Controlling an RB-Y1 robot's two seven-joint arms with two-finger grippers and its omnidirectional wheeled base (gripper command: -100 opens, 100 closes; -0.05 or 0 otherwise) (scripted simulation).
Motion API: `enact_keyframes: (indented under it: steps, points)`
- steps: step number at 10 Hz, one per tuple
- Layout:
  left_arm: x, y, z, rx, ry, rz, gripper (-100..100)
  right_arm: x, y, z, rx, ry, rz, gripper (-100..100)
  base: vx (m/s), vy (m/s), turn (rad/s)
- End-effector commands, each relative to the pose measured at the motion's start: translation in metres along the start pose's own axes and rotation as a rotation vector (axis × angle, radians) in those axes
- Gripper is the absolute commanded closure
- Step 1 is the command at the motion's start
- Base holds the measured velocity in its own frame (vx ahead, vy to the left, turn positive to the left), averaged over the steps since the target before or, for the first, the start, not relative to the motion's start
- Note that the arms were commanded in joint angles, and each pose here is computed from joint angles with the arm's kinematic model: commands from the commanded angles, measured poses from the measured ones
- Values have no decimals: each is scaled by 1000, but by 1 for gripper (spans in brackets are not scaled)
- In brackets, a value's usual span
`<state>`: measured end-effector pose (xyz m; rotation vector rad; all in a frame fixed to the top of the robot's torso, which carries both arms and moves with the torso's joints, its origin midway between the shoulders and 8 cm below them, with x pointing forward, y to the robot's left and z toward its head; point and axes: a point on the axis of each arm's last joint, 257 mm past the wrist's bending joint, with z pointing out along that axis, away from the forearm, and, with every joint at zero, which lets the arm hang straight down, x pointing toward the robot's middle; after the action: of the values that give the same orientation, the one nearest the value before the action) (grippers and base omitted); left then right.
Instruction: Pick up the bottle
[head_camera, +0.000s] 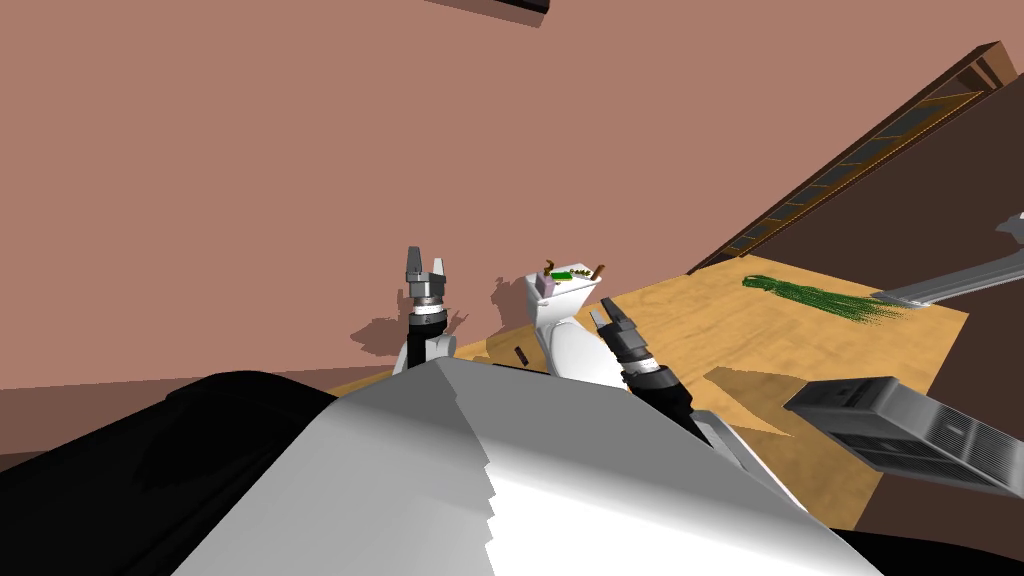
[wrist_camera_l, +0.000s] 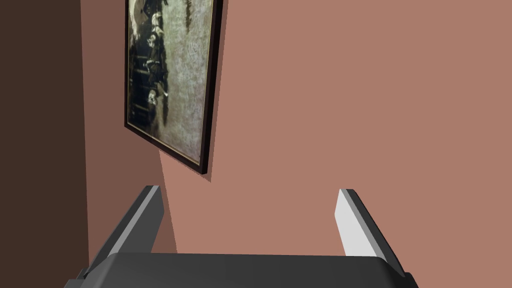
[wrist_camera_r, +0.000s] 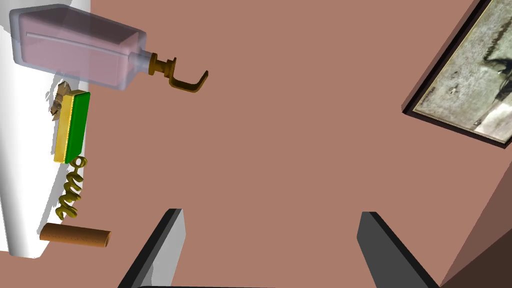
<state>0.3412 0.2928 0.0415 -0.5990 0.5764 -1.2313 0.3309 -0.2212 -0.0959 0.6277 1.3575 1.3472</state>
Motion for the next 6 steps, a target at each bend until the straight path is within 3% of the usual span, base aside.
enact_keyframes:
  steps: [1, 3, 6]
  points:
    - [0, 0, 0, 0, 0, 0, 0, 9, -17, -8, 54, 44, 14, -100, -23, -22, 13]
    - [0, 0, 0, 0, 0, 0, 0, 13, -19, -10, 65, 82, -7, -100, -15, -16, 3]
    - [0, 0, 0, 0, 0, 0, 0, 30, -44, -27, 162, 161, 18, -100, -19, -17, 18]
